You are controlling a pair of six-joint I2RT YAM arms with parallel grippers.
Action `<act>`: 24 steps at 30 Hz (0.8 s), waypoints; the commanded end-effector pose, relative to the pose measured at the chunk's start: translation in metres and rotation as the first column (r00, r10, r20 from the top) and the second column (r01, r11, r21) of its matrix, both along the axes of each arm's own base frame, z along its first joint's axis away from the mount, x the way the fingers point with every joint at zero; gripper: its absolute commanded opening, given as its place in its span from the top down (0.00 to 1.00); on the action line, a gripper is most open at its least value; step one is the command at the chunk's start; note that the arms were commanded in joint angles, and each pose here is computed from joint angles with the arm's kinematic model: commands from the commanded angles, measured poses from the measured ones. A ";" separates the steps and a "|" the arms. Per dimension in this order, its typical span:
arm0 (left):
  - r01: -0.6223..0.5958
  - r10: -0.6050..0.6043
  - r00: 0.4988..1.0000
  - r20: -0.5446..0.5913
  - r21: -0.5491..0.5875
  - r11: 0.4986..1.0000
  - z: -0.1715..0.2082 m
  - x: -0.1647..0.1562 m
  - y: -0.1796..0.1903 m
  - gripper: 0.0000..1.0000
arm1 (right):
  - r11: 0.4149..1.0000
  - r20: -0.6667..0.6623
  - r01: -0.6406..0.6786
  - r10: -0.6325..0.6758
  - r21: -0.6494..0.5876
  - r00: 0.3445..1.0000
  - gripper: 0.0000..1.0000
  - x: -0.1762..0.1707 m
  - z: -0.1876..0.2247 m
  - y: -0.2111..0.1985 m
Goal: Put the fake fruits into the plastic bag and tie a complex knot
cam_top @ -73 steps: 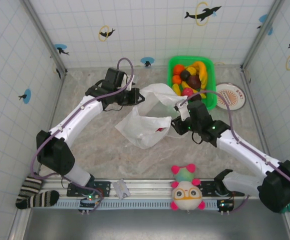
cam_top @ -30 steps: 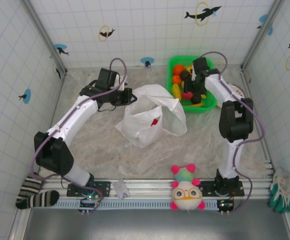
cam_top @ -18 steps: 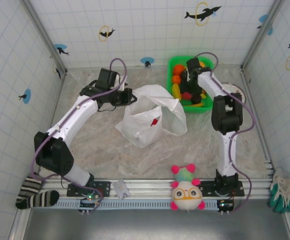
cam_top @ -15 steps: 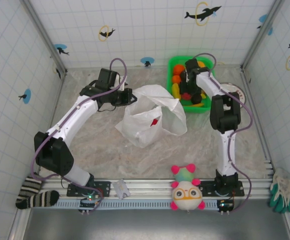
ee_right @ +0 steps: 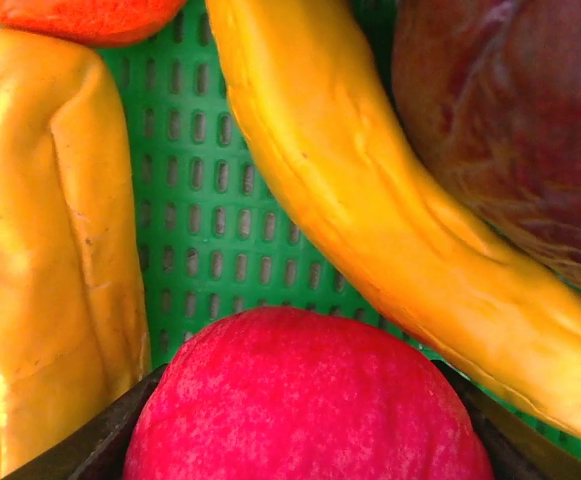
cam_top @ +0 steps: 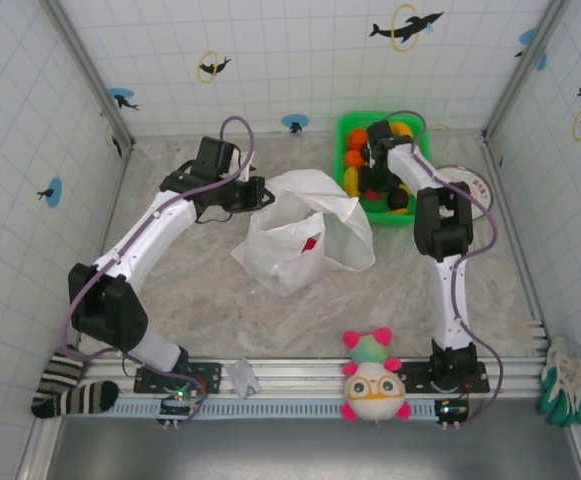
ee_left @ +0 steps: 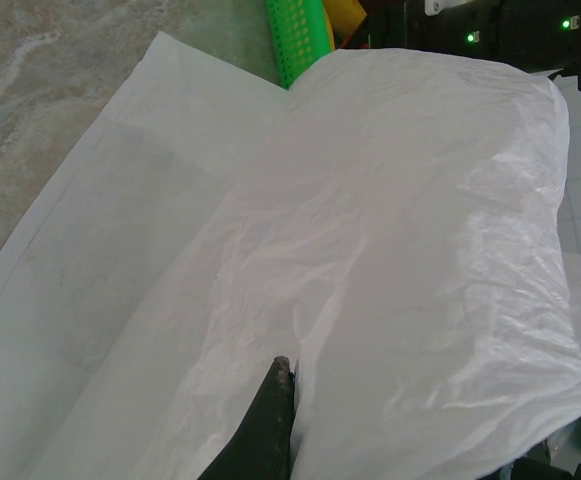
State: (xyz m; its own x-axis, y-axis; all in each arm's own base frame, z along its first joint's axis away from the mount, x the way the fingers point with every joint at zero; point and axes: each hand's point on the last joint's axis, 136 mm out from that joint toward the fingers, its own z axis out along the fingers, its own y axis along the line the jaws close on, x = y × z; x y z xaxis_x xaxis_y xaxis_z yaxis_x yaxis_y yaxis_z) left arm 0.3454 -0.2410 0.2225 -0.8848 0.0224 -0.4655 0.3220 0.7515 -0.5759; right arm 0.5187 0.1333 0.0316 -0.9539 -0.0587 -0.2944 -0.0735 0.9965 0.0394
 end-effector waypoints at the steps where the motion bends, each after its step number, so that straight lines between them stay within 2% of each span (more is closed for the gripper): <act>1: 0.000 0.000 1.000 0.030 -0.006 1.000 0.014 -0.001 0.004 0.92 | 1.000 -0.031 -0.021 0.021 -0.001 0.999 0.42 -0.006 -0.005 0.004; 7: 0.009 -0.008 0.999 0.031 -0.017 1.000 0.015 -0.002 0.002 0.93 | 0.999 0.118 -0.027 0.023 0.038 0.993 0.46 -0.003 0.051 0.004; 12: 0.011 -0.010 0.999 0.034 -0.018 1.000 0.015 -0.002 0.002 0.92 | 0.996 0.227 -0.019 -0.002 0.089 0.974 0.47 -0.020 0.100 -0.005; 17: 0.014 -0.013 0.999 0.031 -0.024 1.000 0.014 -0.001 0.000 0.93 | 0.993 0.304 -0.017 -0.021 0.120 0.953 0.47 -0.057 0.133 -0.020; 24: 0.018 -0.017 0.999 0.034 -0.028 0.999 0.013 -0.001 -0.001 0.93 | 0.982 0.399 -0.038 -0.039 0.184 0.916 0.47 -0.134 0.171 -0.033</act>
